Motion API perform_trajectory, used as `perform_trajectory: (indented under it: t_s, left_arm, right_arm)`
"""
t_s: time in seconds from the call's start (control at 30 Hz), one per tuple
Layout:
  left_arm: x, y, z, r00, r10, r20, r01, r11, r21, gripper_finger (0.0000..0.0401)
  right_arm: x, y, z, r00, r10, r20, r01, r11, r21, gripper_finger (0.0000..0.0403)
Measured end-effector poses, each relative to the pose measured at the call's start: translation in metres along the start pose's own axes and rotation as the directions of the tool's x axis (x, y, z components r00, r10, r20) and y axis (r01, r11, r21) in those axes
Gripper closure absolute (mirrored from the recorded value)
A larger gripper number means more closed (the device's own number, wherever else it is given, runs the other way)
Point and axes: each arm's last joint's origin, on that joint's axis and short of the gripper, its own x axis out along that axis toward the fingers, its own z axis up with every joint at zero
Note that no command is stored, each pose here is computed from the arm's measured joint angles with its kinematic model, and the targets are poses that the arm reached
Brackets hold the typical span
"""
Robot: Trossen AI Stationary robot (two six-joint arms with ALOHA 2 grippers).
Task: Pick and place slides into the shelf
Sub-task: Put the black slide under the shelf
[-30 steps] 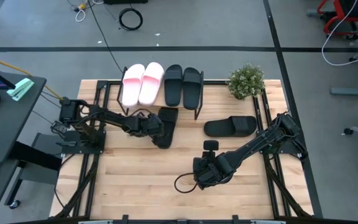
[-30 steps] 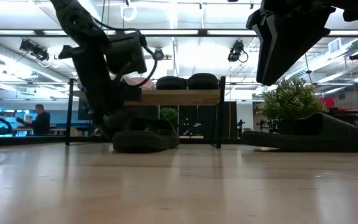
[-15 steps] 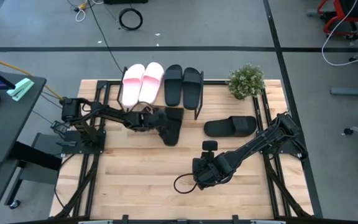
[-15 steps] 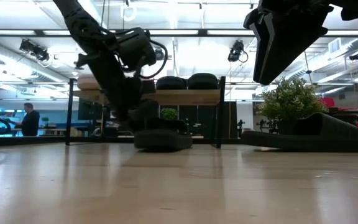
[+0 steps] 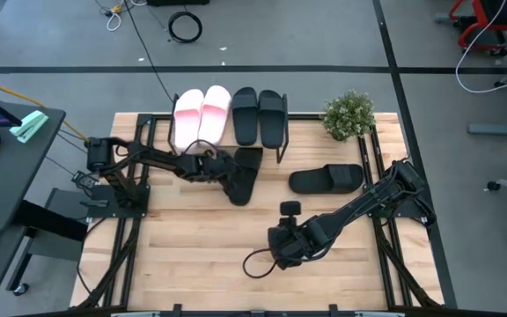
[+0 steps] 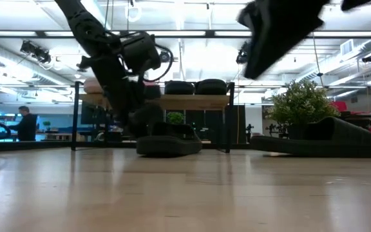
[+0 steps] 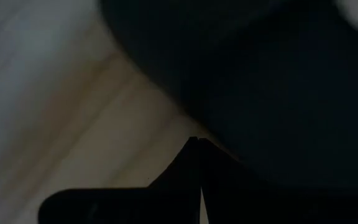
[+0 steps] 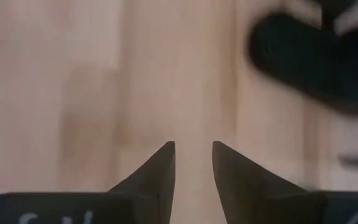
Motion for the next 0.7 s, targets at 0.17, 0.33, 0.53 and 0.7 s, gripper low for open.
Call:
perform_trajectory:
  t_s: [0.17,0.33,0.53,0.7]
  left_arm:
    - [-0.01,-0.022,-0.017,0.998,-0.03,-0.061,0.034,0.997,0.075,0.0399]
    - [-0.027,-0.038,-0.029,0.997,-0.021,-0.075,0.03,0.993,0.117,0.0399]
    - [-0.067,-0.041,-0.037,0.998,0.008,-0.058,-0.002,0.994,0.107,0.0396]
    - [-0.097,-0.048,-0.033,0.996,-0.07,0.057,0.062,0.99,0.127,0.0398]
  right_arm:
    - [-0.001,0.005,0.011,0.993,0.062,0.098,-0.058,0.997,-0.043,0.0307]
    - [0.002,0.0,0.007,0.998,0.033,0.051,-0.036,0.998,0.044,0.0316]
    - [0.023,-0.003,-0.015,0.999,-0.009,-0.036,0.012,0.995,0.095,0.0316]
    - [0.045,-0.009,-0.041,0.986,-0.133,-0.099,0.15,0.97,0.191,0.0331]
